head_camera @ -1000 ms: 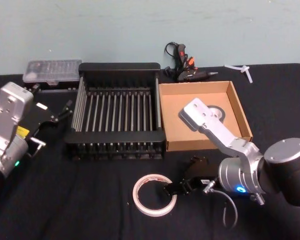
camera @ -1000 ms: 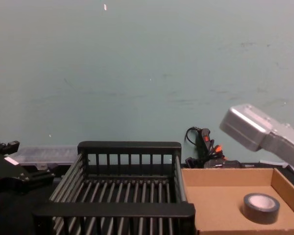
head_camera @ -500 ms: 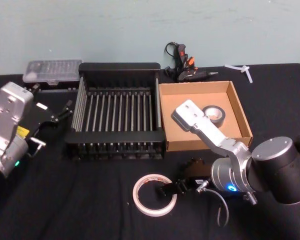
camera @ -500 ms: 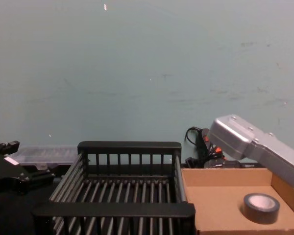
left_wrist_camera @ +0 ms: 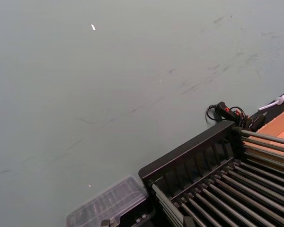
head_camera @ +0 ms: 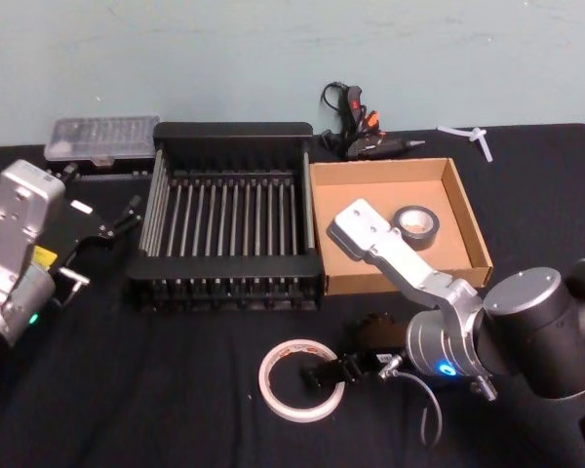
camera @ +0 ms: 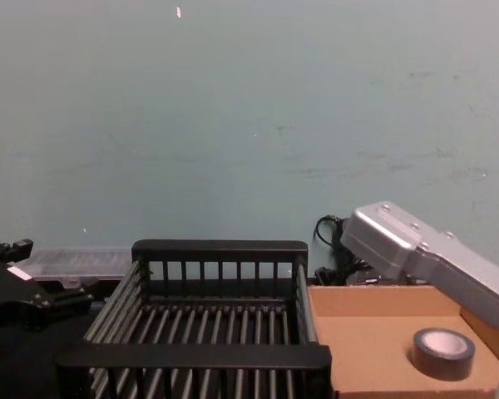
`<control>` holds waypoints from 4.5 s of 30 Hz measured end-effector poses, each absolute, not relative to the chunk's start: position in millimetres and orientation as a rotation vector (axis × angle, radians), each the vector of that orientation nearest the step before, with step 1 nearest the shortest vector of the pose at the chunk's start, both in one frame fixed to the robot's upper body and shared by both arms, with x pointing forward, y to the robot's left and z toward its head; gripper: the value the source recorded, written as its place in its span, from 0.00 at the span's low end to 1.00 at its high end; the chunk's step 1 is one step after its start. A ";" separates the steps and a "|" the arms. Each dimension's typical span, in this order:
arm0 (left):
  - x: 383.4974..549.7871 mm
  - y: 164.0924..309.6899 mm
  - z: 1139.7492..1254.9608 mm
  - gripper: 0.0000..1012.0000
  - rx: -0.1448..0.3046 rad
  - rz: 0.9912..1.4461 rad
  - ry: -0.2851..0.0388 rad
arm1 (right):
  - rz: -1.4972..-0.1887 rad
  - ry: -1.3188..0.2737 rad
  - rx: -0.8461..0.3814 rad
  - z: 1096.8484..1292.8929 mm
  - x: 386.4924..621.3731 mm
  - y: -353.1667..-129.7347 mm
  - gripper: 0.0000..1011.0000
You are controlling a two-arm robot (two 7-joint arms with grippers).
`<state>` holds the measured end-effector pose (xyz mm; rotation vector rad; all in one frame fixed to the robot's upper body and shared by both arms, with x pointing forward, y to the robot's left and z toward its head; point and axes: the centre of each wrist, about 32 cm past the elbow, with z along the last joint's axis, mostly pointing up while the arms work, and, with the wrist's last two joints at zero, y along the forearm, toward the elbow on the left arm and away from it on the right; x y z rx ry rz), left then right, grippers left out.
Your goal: Pick up the white tape and place it into the black box , Pick up the silver tape and place it into the brown box.
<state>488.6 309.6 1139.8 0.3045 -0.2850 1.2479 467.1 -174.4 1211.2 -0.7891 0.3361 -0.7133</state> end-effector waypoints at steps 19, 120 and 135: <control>488.6 309.7 1139.8 0.99 0.304 1.248 -0.285 | -0.714 0.324 -0.802 1208.7 464.3 -172.4 0.99; 488.6 309.7 1139.8 0.99 0.304 1.248 -0.285 | -0.706 0.291 -0.814 1206.7 461.0 -167.9 0.38; 488.6 309.7 1139.8 0.99 0.304 1.248 -0.285 | -0.705 0.292 -0.813 1206.7 461.0 -167.9 0.09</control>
